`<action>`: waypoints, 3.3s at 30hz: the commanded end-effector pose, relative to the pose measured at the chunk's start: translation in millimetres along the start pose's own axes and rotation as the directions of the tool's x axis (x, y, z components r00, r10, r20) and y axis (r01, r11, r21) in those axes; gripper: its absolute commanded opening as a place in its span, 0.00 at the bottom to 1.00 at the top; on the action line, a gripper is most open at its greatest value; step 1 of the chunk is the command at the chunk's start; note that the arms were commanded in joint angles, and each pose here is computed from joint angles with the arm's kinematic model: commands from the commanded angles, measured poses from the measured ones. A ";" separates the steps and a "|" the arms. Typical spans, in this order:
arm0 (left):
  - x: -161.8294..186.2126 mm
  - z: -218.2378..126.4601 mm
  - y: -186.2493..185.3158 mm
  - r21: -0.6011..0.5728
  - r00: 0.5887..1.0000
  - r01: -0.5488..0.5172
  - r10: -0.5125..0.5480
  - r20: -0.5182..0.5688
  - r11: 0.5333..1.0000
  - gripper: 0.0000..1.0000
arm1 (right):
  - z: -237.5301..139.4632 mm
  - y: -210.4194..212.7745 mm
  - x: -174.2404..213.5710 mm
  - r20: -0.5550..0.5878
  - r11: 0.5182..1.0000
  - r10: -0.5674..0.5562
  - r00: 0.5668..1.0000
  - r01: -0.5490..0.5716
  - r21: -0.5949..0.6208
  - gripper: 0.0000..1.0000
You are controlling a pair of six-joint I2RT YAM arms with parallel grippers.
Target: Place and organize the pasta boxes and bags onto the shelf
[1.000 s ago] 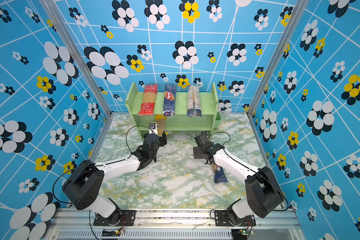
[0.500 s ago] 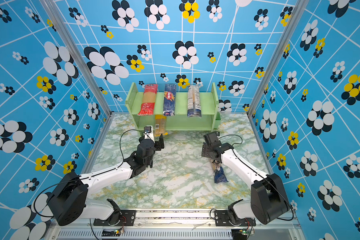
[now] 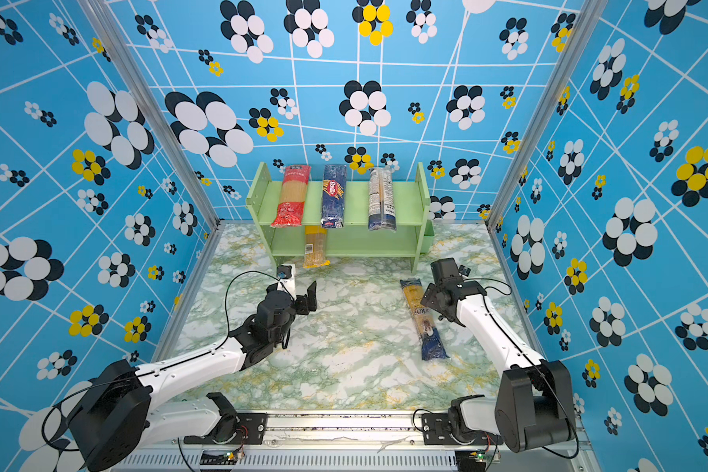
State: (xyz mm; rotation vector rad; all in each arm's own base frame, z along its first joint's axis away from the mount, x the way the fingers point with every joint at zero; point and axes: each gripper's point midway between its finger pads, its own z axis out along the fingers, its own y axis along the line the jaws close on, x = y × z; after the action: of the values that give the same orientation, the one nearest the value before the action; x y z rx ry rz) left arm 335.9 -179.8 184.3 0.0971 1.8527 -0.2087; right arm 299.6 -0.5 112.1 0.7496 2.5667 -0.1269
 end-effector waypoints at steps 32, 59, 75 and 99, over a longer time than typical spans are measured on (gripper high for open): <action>41.9 3.3 -47.6 0.255 0.988 0.107 -0.075 -0.131 0.961 0.93 | 45.0 -45.9 41.1 -0.332 0.953 -0.091 0.939 0.178 0.244 0.95; 49.1 -2.6 -39.1 0.222 0.988 0.100 -0.070 -0.141 0.970 0.94 | 55.9 84.3 79.3 -0.354 0.966 -0.255 0.900 0.253 -0.054 0.95; 51.2 -4.4 -37.5 0.224 0.990 0.086 -0.057 -0.132 0.971 0.94 | 49.2 56.3 50.1 -0.284 0.977 -0.205 0.937 0.214 0.001 0.96; 50.8 -10.2 -29.1 0.200 0.991 0.075 -0.051 -0.123 0.977 0.95 | 90.5 15.3 -48.4 -0.218 0.985 -0.060 0.974 0.092 0.143 0.96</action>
State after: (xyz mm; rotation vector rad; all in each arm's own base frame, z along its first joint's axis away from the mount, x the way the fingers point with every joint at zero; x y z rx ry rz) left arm 310.7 -211.8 144.5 0.1877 1.9431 -0.4694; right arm 375.3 -22.5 52.5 0.7736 2.8116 -0.2294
